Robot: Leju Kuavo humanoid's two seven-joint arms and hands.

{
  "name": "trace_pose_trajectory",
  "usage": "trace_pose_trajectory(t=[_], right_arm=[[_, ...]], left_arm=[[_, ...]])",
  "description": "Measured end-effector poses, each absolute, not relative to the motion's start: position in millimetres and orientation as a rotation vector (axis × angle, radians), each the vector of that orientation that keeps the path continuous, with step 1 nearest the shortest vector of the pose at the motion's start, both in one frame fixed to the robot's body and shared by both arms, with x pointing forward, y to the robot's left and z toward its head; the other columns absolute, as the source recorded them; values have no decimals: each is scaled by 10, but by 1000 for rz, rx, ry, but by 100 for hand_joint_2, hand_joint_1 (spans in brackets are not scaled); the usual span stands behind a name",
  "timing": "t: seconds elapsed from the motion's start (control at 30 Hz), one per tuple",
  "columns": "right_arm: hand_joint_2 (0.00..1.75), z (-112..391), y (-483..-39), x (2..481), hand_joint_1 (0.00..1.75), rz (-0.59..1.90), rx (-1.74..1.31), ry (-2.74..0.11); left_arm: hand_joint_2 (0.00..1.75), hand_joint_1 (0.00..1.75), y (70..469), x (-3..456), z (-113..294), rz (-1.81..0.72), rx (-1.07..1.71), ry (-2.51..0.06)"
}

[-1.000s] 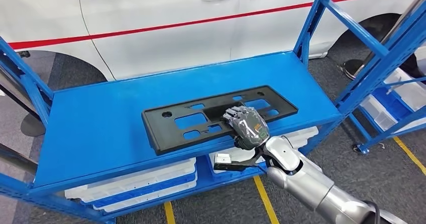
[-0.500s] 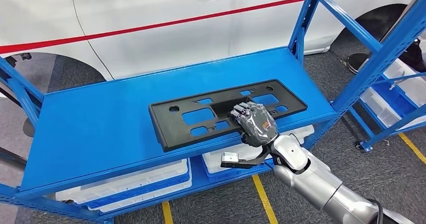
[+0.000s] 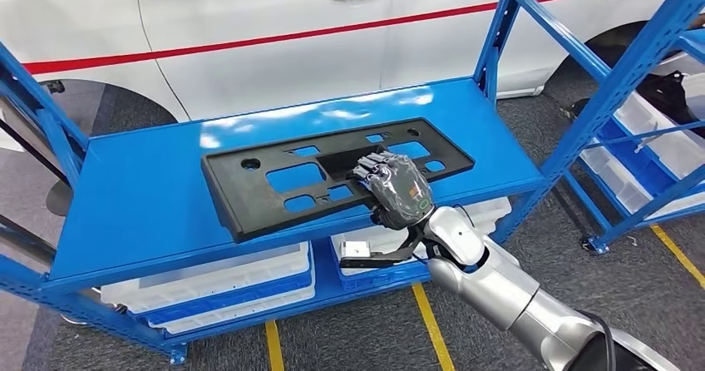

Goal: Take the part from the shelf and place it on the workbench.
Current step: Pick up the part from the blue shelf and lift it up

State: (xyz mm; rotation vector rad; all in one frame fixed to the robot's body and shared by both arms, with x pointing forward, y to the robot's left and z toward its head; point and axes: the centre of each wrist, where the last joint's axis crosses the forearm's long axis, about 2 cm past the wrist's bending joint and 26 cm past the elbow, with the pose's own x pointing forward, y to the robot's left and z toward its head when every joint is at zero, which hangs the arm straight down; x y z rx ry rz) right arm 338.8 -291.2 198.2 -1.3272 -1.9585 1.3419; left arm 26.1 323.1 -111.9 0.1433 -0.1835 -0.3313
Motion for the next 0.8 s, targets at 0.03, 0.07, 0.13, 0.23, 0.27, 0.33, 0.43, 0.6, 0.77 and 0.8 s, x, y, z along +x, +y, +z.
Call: trace_pose_trajectory(t=[0.03, 0.07, 0.13, 0.23, 0.27, 0.33, 0.43, 0.6, 0.77, 0.8], right_arm=[[175, 1972, -2959, 3362, 175, 1337, -1331, -1956], [175, 1955, -3026, 3325, 175, 1334, -1336, -1953], [175, 1914, -3209, 3230, 175, 1342, -1350, -1942], [175, 1887, -3415, 3126, 175, 1371, -1377, -1923], [175, 1897, -3450, 3113, 175, 1376, -1387, -1919], [175, 1920, -3483, 3100, 175, 1378, -1405, -1917], [175, 1937, -3502, 3094, 175, 1382, -1418, -1912], [175, 1962, -3502, 3111, 175, 1389, -1428, -1905], [175, 1986, -3510, 3143, 175, 1395, -1414, -1885], [175, 2000, -3513, 3157, 175, 1393, -1413, -1883]], left_arm=[[175, 0, 3209, 262, -1120, -349, 145, -188], [175, 0, 3179, 266, -1121, -364, 149, -192], [175, 0, 3092, 266, -1124, -381, 154, -200], [175, 0, 2980, 274, -1127, -385, 150, -207], [175, 0, 2959, 283, -1126, -385, 147, -209], [175, 0, 2933, 308, -1124, -384, 143, -212], [175, 0, 2913, 339, -1122, -380, 141, -216], [175, 0, 2912, 331, -1123, -369, 140, -213], [175, 0, 2920, 337, -1122, -349, 132, -219], [175, 0, 2934, 343, -1122, -346, 133, -220]])
